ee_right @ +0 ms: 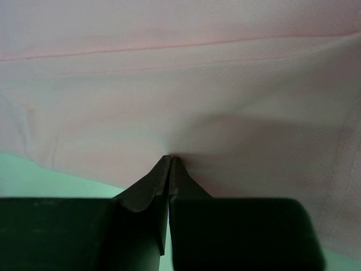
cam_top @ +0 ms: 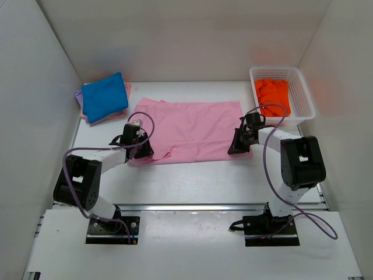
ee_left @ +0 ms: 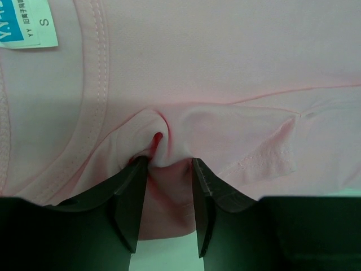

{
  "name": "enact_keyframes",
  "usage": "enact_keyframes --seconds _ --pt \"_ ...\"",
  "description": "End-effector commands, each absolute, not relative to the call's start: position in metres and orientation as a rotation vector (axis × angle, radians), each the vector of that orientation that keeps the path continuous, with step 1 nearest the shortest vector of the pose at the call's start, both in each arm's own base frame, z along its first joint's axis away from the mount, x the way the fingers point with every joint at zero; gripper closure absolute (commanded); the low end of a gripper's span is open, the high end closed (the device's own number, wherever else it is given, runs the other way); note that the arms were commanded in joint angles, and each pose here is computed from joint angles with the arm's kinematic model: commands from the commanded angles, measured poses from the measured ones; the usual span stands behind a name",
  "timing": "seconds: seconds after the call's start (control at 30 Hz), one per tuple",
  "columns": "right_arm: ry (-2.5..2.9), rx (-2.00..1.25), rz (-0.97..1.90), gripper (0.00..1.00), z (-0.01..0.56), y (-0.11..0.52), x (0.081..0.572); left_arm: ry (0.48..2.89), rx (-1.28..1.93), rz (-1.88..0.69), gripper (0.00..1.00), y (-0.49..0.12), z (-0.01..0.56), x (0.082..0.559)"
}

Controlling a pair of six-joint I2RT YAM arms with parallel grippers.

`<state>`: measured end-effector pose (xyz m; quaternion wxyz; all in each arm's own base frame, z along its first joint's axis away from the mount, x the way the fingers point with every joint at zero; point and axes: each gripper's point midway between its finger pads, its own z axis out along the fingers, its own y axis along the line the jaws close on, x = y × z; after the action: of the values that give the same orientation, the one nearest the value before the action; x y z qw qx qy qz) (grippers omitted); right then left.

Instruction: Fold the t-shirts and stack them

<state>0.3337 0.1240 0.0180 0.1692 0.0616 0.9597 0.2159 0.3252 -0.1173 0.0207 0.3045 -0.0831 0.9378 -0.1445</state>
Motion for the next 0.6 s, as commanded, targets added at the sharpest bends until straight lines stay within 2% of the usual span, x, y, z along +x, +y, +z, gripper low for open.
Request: enact_keyframes --seconds 0.0,0.17,0.3,0.37,0.47,0.5,0.57 --pt "2.861 0.197 0.526 1.00 -0.005 0.117 0.280 2.668 -0.163 -0.387 0.51 -0.119 0.000 0.266" --pt "2.879 0.212 0.530 1.00 -0.006 0.122 0.233 2.685 -0.164 -0.406 0.50 -0.112 0.006 0.229" --pt "2.897 0.267 0.544 1.00 -0.011 0.117 0.191 2.616 -0.192 -0.453 0.51 -0.103 0.023 0.207" --pt "2.912 0.282 0.544 0.99 -0.011 0.113 0.174 2.505 -0.190 -0.502 0.53 -0.111 0.046 0.209" --pt "2.850 0.259 0.590 1.00 0.009 0.114 0.174 2.381 -0.232 -0.602 0.59 -0.116 0.082 0.221" --pt "2.732 0.182 0.665 0.98 0.048 0.121 0.188 2.279 -0.221 -0.623 0.60 -0.108 0.123 0.236" --pt "2.658 0.152 0.685 0.94 0.068 0.123 0.199 2.247 -0.203 -0.611 0.59 -0.105 0.136 0.242"
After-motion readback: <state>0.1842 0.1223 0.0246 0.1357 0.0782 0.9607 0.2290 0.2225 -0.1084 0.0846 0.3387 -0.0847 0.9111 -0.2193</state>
